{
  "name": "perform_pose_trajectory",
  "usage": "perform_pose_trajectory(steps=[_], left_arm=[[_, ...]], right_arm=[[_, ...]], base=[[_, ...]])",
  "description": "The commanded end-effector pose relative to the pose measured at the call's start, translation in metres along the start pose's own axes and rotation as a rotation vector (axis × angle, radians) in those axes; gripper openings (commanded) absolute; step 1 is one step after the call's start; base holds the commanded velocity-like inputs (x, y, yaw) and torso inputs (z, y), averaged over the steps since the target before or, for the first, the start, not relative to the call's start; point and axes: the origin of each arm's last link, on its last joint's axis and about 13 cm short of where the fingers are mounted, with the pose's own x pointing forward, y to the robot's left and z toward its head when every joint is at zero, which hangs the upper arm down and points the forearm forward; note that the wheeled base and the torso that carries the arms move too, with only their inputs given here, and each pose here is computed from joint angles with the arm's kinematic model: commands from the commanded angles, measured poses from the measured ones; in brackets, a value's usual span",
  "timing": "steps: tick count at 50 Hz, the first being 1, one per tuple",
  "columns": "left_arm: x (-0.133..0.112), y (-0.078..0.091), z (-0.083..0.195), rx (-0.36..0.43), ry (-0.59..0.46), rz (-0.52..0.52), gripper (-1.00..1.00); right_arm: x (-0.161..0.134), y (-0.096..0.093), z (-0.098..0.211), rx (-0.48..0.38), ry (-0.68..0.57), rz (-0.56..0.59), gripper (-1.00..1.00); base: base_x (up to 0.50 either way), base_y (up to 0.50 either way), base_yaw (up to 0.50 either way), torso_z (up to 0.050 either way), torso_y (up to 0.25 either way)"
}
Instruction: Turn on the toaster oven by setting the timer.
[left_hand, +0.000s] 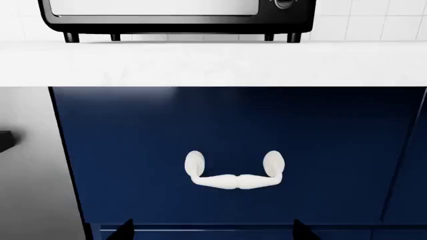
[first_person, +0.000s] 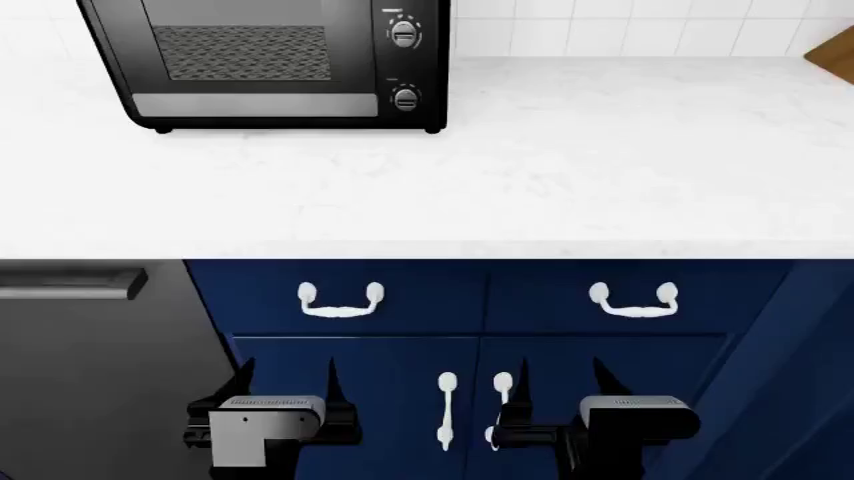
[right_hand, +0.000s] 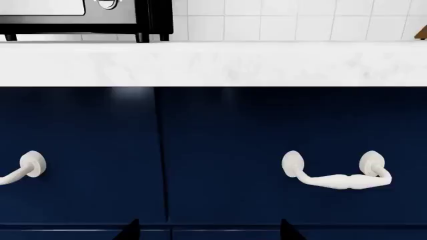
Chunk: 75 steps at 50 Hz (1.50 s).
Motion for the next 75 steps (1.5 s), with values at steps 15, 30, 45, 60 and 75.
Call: perform_pose_trajectory(steps=[15,30,45,60,75], left_arm=[[-0.003,0.002,0.002,-0.007,-0.002,0.024,1.0],[-0.012,0.003,0.06,-0.009,-0.035,-0.02,1.0],[-0.014,0.009,0.125,-0.012,-0.055,-0.05,1.0],[0.001,0.014,0.182,-0.023,-0.036,-0.113,1.0],[0.0,0.027,0.224,-0.023,-0.154,-0.054,1.0]], right_arm=[[-0.004,0.001,0.002,-0.001,0.084,0.025,1.0],[-0.016,-0.005,0.058,0.062,0.072,0.107,1.0],[-0.011,-0.01,0.108,0.06,0.03,0.133,1.0],[0.006,-0.014,0.168,0.017,0.028,0.132,1.0],[0.019,-0.02,0.227,0.034,-0.086,0.04,1.0]], base=[[0.0,0.0,0.0,0.0,0.0],[0.0,0.0,0.0,0.0,0.0],[0.0,0.0,0.0,0.0,0.0],[0.0,0.0,0.0,0.0,0.0],[0.0,0.0,0.0,0.0,0.0]])
